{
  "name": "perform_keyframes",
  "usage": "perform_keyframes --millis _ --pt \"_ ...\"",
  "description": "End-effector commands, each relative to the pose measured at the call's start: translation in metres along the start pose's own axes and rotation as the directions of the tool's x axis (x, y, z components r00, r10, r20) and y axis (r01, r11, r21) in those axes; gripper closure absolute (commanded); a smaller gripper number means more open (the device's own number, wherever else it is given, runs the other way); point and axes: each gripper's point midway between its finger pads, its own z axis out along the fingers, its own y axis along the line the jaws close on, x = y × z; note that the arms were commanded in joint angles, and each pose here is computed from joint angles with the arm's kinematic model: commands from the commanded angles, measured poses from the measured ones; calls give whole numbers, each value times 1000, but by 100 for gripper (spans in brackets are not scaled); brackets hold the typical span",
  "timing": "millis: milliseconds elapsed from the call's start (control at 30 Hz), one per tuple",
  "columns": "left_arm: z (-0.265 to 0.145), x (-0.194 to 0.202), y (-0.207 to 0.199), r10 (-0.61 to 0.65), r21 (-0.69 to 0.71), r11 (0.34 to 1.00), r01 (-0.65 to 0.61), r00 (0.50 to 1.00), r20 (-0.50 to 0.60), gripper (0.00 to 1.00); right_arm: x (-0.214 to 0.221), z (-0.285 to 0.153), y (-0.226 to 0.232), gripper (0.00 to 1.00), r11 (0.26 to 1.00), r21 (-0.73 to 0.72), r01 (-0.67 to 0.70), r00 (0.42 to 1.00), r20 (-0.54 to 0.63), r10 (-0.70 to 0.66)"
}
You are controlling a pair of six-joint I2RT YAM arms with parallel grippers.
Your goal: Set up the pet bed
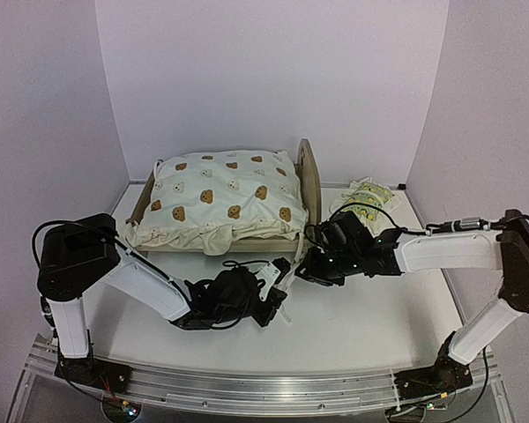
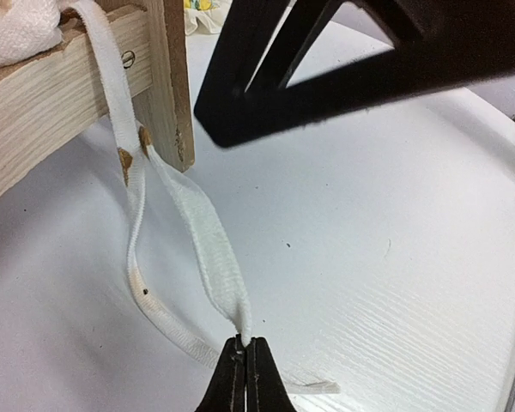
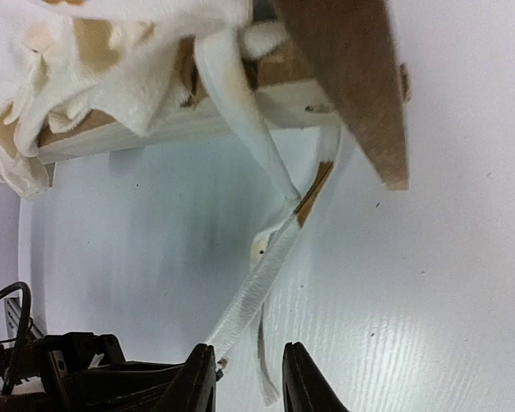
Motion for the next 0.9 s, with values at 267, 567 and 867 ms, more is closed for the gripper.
perform_keyframes --millis 267,567,867 --pt "-6 -44 33 3 -93 996 -3 1000 4 100 -10 -19 -21 62 998 41 52 990 126 -57" --pt "13 -50 75 -12 -125 992 8 999 -30 100 -12 1 -9 61 997 -33 68 986 152 -62" --pt "33 -45 80 4 -126 992 -11 998 -55 100 -30 15 6 61 989 -73 128 965 239 -108"
